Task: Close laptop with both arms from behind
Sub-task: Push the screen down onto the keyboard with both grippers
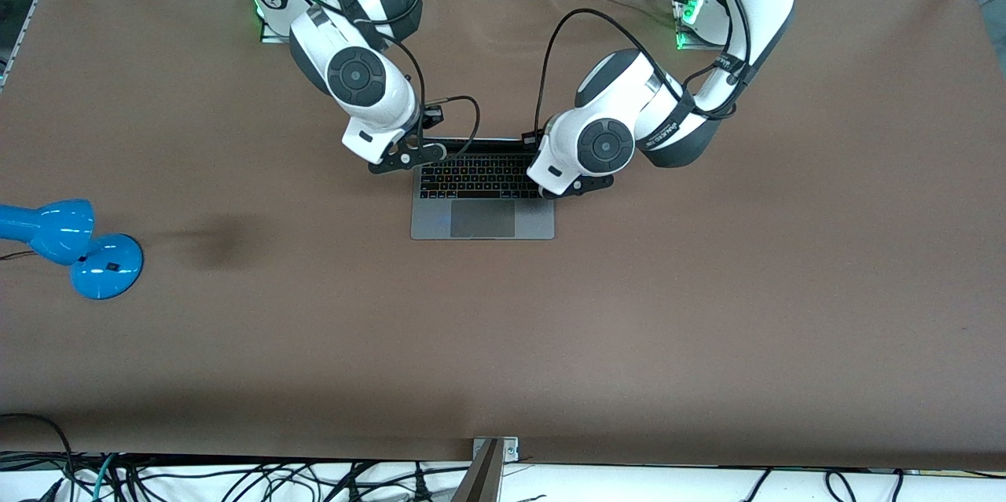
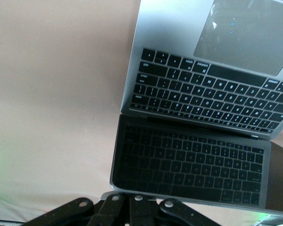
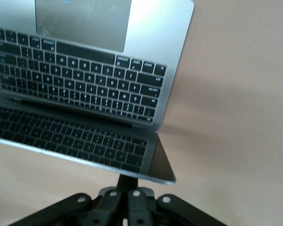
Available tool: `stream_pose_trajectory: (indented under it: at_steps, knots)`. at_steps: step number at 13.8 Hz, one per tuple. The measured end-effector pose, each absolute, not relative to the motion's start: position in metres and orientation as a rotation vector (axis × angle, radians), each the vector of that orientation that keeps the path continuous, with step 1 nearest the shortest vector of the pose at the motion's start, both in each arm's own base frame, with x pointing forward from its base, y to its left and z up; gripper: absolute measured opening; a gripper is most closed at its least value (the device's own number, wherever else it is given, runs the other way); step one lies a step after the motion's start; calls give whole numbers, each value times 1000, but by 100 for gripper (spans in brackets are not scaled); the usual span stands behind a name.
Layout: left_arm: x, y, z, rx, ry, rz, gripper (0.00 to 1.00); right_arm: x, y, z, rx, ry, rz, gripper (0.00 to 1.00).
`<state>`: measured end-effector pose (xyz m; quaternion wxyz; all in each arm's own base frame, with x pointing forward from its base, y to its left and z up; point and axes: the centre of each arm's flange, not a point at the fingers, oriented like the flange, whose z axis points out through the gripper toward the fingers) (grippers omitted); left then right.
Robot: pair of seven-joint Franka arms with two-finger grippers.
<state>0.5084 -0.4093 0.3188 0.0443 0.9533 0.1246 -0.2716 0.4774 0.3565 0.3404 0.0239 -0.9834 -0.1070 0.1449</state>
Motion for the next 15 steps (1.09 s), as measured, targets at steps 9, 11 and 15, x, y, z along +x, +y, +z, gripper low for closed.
stream_pose_trajectory:
  at_steps: [9, 11, 15]
  knots:
    - [539, -391, 257, 2950, 431, -853, 1, 526, 346, 316, -3060, -322, 333, 1]
    - [547, -389, 247, 2939, 453, -843, 1, 538, 343, 304, -3059, -315, 309, 1]
    - [559, -387, 238, 2917, 478, -824, 1, 555, 338, 272, -3061, -315, 284, 1]
